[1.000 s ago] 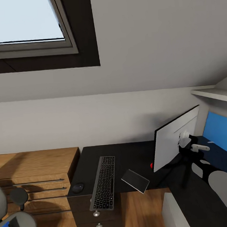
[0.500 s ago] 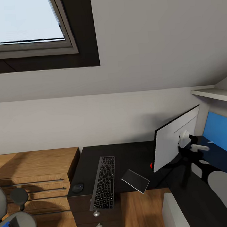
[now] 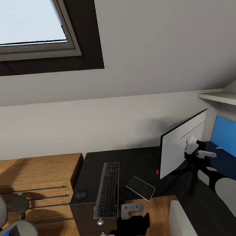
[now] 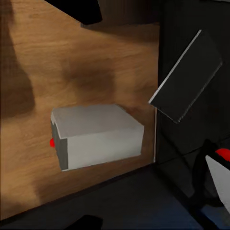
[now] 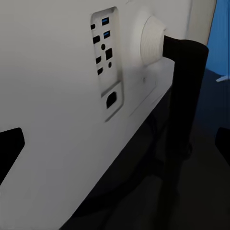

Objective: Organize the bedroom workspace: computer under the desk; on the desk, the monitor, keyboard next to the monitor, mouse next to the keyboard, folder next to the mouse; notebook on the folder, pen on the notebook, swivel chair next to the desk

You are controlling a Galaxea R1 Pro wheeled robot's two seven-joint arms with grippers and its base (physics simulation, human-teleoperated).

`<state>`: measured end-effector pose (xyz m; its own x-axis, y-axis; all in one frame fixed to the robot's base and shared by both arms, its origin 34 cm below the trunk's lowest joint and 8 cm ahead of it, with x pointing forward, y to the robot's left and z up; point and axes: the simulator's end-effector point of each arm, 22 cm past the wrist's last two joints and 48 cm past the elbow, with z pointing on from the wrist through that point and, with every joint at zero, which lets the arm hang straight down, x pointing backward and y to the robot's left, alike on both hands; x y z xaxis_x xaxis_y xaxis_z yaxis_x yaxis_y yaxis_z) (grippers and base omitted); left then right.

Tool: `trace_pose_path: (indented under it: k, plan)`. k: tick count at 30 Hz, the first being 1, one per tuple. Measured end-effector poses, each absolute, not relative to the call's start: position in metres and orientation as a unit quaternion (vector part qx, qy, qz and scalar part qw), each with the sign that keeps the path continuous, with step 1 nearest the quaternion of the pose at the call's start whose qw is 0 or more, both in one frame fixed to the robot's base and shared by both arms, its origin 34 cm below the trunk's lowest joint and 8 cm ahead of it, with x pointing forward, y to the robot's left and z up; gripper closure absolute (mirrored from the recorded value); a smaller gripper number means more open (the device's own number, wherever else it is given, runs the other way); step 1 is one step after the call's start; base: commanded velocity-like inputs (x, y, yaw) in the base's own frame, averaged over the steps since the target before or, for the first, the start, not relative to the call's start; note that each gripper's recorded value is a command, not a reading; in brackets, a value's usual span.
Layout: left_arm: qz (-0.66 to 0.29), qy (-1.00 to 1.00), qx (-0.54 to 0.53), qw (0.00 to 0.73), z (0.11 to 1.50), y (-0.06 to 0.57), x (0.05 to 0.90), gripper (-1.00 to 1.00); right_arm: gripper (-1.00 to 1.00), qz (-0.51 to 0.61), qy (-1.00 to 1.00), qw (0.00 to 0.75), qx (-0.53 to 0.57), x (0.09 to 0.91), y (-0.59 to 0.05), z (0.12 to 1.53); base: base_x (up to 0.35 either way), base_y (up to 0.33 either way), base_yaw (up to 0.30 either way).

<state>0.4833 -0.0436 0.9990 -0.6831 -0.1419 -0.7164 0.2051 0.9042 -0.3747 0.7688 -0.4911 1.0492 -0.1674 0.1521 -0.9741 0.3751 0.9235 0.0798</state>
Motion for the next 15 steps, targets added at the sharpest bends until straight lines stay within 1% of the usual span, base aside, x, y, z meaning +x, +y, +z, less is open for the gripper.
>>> trace_pose_path:
  k: [3,7,11,15]
  plan:
    - [-0.2,0.885,-0.01,0.42,1.011,-0.024,0.506,-1.0,-1.0,-0.095,0.758,0.621,0.178,0.768,-0.495,1.049,0.0,0.0,0.0]
    - [-0.183,0.883,-0.045,0.429,1.03,-0.001,0.54,-1.0,-1.0,-0.102,0.757,0.619,0.184,0.766,-0.5,1.049,0.0,0.0,0.0]
    - [-0.184,0.885,-0.041,0.426,1.054,-0.002,0.56,-1.0,-1.0,-0.104,0.756,0.618,0.186,0.765,-0.501,1.049,0.0,0.0,0.0]
    - [-0.184,0.876,-0.023,0.445,1.091,-0.002,0.587,-1.0,-1.0,-0.106,0.756,0.618,0.187,0.764,-0.503,1.049,0.0,0.0,0.0]
